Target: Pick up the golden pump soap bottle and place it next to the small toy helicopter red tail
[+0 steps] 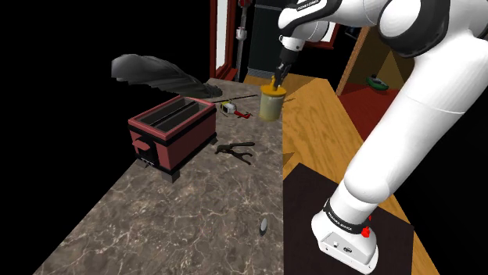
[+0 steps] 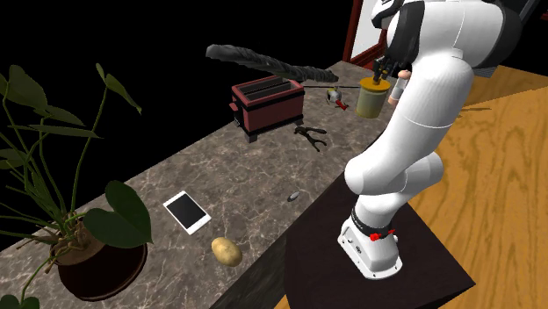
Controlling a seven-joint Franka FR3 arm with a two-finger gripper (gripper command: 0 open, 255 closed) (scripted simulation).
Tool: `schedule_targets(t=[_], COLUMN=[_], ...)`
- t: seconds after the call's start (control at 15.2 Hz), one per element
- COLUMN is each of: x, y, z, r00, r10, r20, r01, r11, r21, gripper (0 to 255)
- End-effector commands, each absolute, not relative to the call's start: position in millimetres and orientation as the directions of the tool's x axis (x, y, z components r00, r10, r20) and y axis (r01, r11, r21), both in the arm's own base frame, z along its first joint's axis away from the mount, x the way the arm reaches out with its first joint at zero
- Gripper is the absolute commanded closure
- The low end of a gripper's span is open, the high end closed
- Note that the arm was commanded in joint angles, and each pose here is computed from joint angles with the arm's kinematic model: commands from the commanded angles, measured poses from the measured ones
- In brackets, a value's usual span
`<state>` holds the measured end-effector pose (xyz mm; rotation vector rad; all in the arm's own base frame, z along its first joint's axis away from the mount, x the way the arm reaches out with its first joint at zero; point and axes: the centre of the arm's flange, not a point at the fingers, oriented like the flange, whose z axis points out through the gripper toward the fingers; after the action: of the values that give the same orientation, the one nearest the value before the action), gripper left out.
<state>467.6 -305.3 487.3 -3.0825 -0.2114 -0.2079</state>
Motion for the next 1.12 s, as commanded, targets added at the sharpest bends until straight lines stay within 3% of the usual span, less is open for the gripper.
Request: schedule_targets(t=[0.0, 0.73, 1.06], x=[468, 468, 468], y=[-306, -306, -306], z=[478, 417, 417], r00=[0.982, 0.982, 0.982], r10=[0.133, 0.133, 0.133], r20=[0.138, 0.138, 0.138], r01=[0.139, 0.139, 0.139], r11=[-0.99, -0.99, -0.99], r21=[-0.035, -0.035, -0.035], gripper=[255, 255, 255])
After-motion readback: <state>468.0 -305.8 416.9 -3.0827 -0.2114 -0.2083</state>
